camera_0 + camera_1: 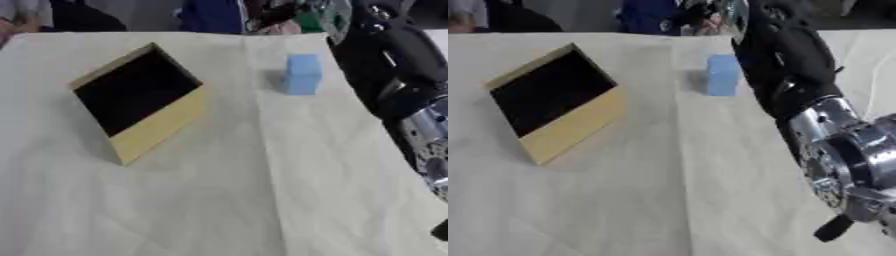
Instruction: Pick up objects on the table and place them in the box.
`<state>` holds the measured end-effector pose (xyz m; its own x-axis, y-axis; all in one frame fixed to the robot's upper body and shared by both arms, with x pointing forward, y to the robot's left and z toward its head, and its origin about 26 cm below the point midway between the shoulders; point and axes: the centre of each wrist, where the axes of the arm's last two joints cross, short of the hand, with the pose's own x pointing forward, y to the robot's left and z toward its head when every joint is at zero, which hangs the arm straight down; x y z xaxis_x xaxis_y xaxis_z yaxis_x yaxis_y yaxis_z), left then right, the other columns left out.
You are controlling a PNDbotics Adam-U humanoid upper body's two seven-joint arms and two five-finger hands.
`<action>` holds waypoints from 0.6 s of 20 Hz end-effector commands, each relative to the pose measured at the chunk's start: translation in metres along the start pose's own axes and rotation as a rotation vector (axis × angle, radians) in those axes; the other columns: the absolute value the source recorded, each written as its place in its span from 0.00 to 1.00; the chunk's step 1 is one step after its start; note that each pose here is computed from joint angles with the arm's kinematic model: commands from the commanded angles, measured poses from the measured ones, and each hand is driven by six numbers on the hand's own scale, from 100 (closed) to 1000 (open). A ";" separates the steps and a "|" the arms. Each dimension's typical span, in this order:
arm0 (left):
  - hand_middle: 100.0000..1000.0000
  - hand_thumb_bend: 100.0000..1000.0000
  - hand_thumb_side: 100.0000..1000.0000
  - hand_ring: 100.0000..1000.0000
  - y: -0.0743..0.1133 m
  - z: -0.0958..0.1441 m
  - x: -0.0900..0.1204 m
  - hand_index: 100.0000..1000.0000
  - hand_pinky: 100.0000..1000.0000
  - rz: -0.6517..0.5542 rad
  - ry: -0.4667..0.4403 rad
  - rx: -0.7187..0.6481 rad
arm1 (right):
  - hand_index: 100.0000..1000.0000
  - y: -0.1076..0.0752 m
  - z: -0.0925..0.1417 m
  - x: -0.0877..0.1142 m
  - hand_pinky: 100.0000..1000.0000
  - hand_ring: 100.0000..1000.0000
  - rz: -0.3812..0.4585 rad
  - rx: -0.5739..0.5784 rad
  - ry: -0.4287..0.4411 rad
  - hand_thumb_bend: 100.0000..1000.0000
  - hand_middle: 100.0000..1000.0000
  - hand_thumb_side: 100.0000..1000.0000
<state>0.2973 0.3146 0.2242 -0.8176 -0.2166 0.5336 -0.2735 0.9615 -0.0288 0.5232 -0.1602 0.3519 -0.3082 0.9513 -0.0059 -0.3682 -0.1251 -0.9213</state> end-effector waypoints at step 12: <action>0.54 0.00 0.91 0.53 0.008 -0.007 0.008 0.85 0.62 -0.048 -0.033 -0.022 | 1.00 -0.021 0.025 -0.033 1.00 1.00 0.042 0.064 -0.008 0.16 1.00 1.00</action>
<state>0.2963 0.3175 0.2244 -0.8121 -0.2344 0.5343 -0.2837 0.9589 -0.0104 0.5238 -0.1872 0.3607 -0.3362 0.9414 -0.0275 -0.4371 -0.1819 -0.8808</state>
